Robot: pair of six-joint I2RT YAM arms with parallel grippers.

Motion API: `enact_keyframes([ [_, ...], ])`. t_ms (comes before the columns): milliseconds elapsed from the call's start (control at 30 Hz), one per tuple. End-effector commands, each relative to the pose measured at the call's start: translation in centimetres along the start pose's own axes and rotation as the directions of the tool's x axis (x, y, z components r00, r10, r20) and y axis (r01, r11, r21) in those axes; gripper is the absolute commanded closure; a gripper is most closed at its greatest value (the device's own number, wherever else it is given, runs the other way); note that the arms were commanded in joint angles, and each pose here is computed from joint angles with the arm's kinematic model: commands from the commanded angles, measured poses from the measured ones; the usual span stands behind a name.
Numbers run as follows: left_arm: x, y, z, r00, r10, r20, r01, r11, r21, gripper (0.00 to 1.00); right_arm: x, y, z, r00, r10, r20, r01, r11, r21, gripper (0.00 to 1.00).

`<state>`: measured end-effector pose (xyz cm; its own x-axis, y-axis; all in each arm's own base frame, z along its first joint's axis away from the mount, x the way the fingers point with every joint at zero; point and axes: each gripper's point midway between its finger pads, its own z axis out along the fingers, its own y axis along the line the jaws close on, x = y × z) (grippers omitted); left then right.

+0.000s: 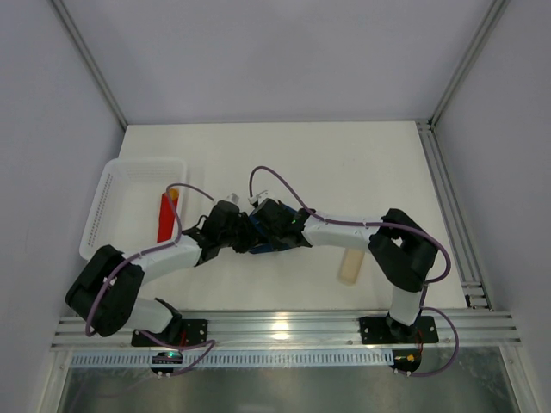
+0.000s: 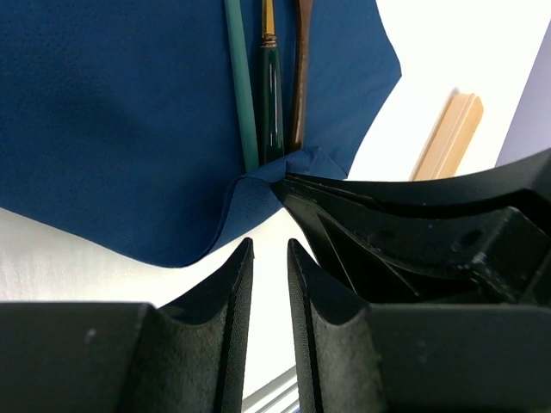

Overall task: Place the utensils on the paper napkin and roll it up
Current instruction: Roll the napkin at the center of the board.

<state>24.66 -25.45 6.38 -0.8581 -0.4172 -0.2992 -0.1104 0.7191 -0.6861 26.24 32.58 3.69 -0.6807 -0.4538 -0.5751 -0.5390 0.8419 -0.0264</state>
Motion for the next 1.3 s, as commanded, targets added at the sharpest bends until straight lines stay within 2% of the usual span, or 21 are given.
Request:
enact_keyframes([
  [0, -0.3, -1.1, 0.5, 1.000, 0.003, 0.017, -0.004, 0.999, 0.047, 0.76, -1.5, 0.2, 0.0, 0.999, 0.027, 0.044, -0.027, 1.000, -0.007, 0.96],
  [233, 0.2, -0.3, 1.4, 1.000, -0.009, 0.007, 0.009, 0.999, 0.033, 0.77, -1.4, 0.1, 0.1, 0.999, 0.033, 0.041, -0.033, 0.999, -0.004, 0.96],
  [867, 0.7, 1.4, 2.9, 1.000, -0.022, -0.007, 0.021, 1.000, -0.013, 0.92, -1.2, 0.1, 0.1, 0.999, 0.039, 0.037, -0.038, 0.999, -0.018, 0.97],
  [1100, 0.9, 1.9, 3.0, 1.000, -0.024, -0.009, 0.023, 0.999, -0.028, 0.92, -1.4, 0.2, -0.2, 0.998, 0.042, 0.043, -0.041, 0.999, -0.021, 0.96],
  [1267, 1.1, 2.2, 3.2, 1.000, -0.025, -0.014, 0.024, 0.999, -0.034, 0.95, -1.6, 0.0, -0.7, 0.997, 0.050, 0.054, -0.048, 0.999, -0.021, 0.92],
])
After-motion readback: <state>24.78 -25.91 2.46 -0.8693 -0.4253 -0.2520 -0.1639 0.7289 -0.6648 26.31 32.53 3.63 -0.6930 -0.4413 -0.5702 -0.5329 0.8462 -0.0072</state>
